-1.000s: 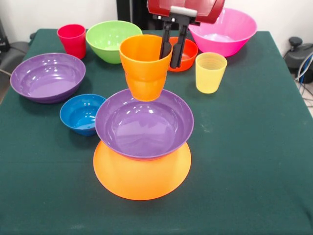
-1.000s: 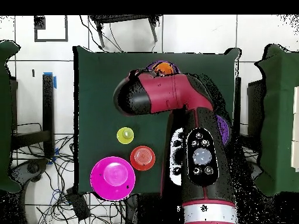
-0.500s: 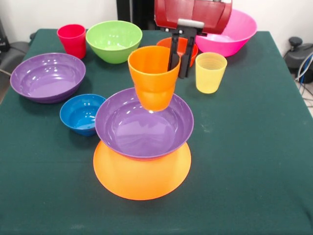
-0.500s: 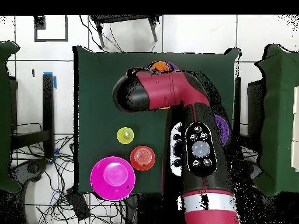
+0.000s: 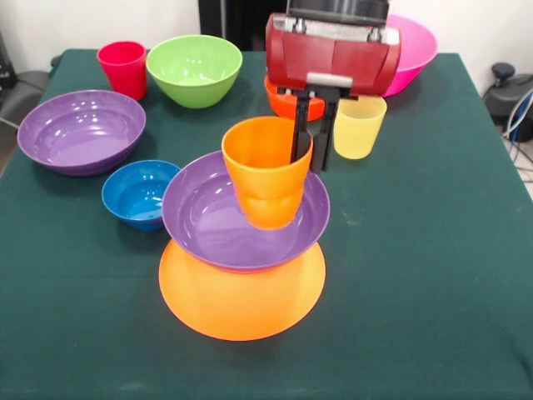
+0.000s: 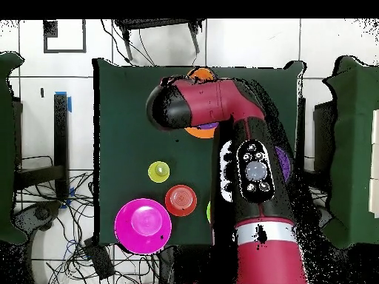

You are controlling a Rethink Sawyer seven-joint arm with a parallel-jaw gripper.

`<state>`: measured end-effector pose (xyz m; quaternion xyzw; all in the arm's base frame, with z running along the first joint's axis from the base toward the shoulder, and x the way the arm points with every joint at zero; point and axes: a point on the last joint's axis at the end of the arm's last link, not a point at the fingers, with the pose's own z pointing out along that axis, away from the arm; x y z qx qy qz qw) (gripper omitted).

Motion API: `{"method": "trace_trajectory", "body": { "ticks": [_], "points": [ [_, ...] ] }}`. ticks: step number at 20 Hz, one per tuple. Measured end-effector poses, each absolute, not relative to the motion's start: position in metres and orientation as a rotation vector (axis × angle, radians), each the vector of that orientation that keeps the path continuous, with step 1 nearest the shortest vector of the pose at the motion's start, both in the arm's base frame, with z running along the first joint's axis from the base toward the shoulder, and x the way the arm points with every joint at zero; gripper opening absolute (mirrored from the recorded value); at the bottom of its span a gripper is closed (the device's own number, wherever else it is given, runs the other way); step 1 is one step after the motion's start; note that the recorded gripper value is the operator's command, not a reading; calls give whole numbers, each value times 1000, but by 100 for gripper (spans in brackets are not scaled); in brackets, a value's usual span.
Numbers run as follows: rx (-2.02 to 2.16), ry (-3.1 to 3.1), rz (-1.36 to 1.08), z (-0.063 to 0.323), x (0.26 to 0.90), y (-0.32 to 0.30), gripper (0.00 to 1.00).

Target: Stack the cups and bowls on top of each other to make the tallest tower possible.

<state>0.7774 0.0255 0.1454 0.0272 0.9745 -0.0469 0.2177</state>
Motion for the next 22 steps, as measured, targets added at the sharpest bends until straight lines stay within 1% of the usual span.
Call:
{"method": "trace_trajectory", "body": {
  "ticks": [10, 22],
  "points": [
    [65, 2750, -155, 127, 774, 23, 0],
    [72, 2856, -192, 123, 759, 25, 0]
  ]
}}
